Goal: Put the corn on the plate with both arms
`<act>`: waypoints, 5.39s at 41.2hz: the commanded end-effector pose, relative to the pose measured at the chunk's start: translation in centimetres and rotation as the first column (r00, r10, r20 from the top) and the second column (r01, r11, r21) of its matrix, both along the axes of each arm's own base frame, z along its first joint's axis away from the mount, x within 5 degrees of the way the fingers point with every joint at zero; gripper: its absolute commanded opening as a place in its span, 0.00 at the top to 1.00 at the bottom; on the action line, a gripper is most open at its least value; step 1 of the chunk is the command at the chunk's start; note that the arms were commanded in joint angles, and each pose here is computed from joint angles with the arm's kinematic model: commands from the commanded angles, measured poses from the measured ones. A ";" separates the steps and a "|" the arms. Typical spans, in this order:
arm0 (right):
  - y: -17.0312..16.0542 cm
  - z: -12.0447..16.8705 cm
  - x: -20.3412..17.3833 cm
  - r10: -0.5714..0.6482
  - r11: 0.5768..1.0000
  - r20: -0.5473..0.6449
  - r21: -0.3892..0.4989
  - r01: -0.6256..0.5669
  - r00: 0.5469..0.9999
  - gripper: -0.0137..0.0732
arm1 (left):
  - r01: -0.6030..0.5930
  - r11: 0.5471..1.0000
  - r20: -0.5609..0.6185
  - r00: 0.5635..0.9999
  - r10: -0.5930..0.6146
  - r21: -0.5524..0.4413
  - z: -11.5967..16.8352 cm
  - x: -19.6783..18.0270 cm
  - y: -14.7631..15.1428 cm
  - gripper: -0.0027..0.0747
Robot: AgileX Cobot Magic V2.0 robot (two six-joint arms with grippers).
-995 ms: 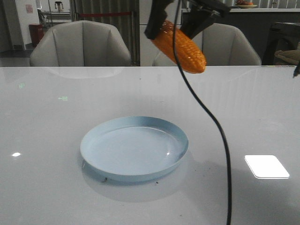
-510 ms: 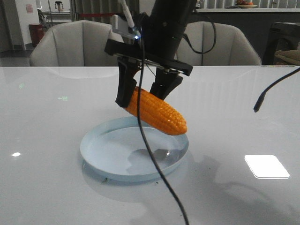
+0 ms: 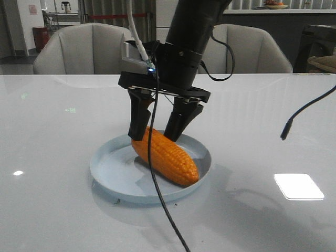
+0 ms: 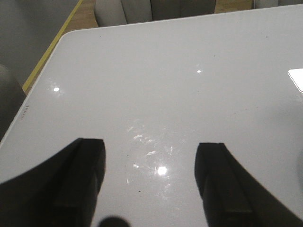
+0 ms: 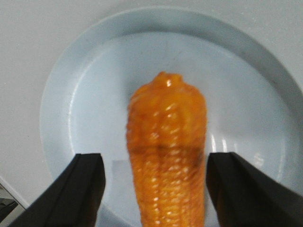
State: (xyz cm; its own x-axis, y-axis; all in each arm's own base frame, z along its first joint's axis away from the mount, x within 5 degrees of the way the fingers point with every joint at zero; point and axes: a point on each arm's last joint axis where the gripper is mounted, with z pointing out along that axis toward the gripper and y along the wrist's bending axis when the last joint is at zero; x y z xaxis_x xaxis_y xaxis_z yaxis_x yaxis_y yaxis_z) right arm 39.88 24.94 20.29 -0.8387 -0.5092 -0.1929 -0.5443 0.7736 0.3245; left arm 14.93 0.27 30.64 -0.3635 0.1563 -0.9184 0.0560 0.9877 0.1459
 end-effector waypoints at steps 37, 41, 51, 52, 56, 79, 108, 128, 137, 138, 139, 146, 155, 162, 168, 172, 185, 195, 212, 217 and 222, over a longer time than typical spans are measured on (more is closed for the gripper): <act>-15.0 24.4 -5.2 -0.273 0.962 0.573 0.183 0.204 0.773 0.19 | -0.014 1.000 0.116 0.993 0.016 -0.013 1.8 0.2 0.1 0.35; -18.4 25.7 -6.8 -0.331 0.943 0.603 0.180 0.281 0.726 0.19 | -0.014 1.000 0.116 0.993 0.016 -0.013 1.8 0.2 0.1 0.35; -24.8 23.7 -11.3 -0.462 0.870 0.612 0.170 0.463 0.642 0.19 | -0.014 1.000 0.116 0.993 0.016 -0.013 1.8 0.2 0.1 0.35; -25.2 23.7 -12.0 -0.476 0.859 0.628 0.181 0.479 0.616 0.19 | -0.014 1.000 0.116 0.993 0.016 -0.013 1.8 0.2 0.1 0.35; -26.3 22.4 -14.3 -0.513 0.827 0.650 0.198 0.526 0.561 0.19 | -0.014 1.000 0.116 0.993 0.016 -0.013 1.8 0.2 0.1 0.35; -25.4 13.0 -26.2 -0.488 0.820 0.738 0.205 0.535 0.466 0.19 | -0.014 1.000 0.116 0.993 0.016 -0.013 1.8 0.2 0.1 0.35; -25.4 12.6 -26.4 -0.496 0.814 0.744 0.221 0.536 0.447 0.19 | -0.016 1.000 0.128 0.992 0.018 -0.012 1.9 0.3 0.1 0.35; -25.4 12.6 -26.4 -0.496 0.814 0.744 0.221 0.536 0.447 0.19 | -0.017 1.000 0.126 0.992 0.020 -0.027 1.9 0.3 0.1 0.86; -25.4 12.6 -26.4 -0.496 0.814 0.744 0.221 0.536 0.447 0.19 | -0.017 1.000 0.126 0.992 0.020 -0.027 1.9 0.3 0.1 0.85; -25.4 12.6 -26.4 -0.496 0.814 0.744 0.221 0.536 0.447 0.19 | -0.017 1.000 0.126 0.992 0.020 -0.027 1.9 0.3 0.1 0.85; -25.4 12.6 -26.4 -0.496 0.814 0.744 0.221 0.536 0.447 0.19 | -0.017 1.000 0.126 0.992 0.020 -0.027 1.9 0.3 0.1 0.85; -25.4 12.6 -26.4 -0.496 0.814 0.744 0.221 0.536 0.447 0.19 | -0.017 0.998 0.117 0.993 0.024 -0.061 1.8 0.3 0.0 0.85; -25.4 12.6 -26.4 -0.496 0.814 0.744 0.221 0.536 0.447 0.19 | 0.000 0.979 0.226 0.973 0.047 -0.204 3.4 -2.1 -0.4 0.85; -25.4 12.6 -26.4 -0.496 0.814 0.744 0.221 0.536 0.447 0.19 | 0.025 0.984 0.362 0.931 0.042 -0.179 5.0 -5.3 -0.5 0.85; -25.4 12.6 -26.4 -0.496 0.814 0.744 0.221 0.536 0.447 0.19 | 0.053 0.989 0.473 0.881 0.017 -0.135 5.0 -8.6 -0.7 0.85; -25.4 12.6 -26.4 -0.496 0.814 0.744 0.221 0.536 0.447 0.19 | 0.080 0.990 0.532 0.847 -0.006 -0.118 3.9 -10.6 -0.8 0.85; -25.4 12.6 -26.4 -0.496 0.814 0.744 0.221 0.536 0.447 0.19 | 0.103 0.988 0.581 0.814 -0.017 -0.117 -0.9 -12.3 -0.7 0.85; -25.4 12.5 -26.4 -0.496 0.815 0.742 0.219 0.536 0.451 0.19 | 0.095 0.987 0.539 0.842 -0.011 -0.129 -2.8 -11.4 -0.7 0.85; -25.4 12.5 -26.4 -0.496 0.815 0.742 0.219 0.536 0.451 0.19 | 0.050 0.992 0.545 0.838 0.024 -0.120 -6.3 -10.1 -0.4 0.85; -25.4 12.5 -26.4 -0.496 0.815 0.742 0.219 0.536 0.451 0.19 | 0.050 0.989 0.534 0.845 0.033 -0.141 -7.6 -9.8 -0.4 0.85; -25.4 12.5 -26.4 -0.496 0.815 0.742 0.219 0.536 0.451 0.19 | 0.045 0.988 0.513 0.858 0.038 -0.148 -9.3 -9.5 -0.3 0.85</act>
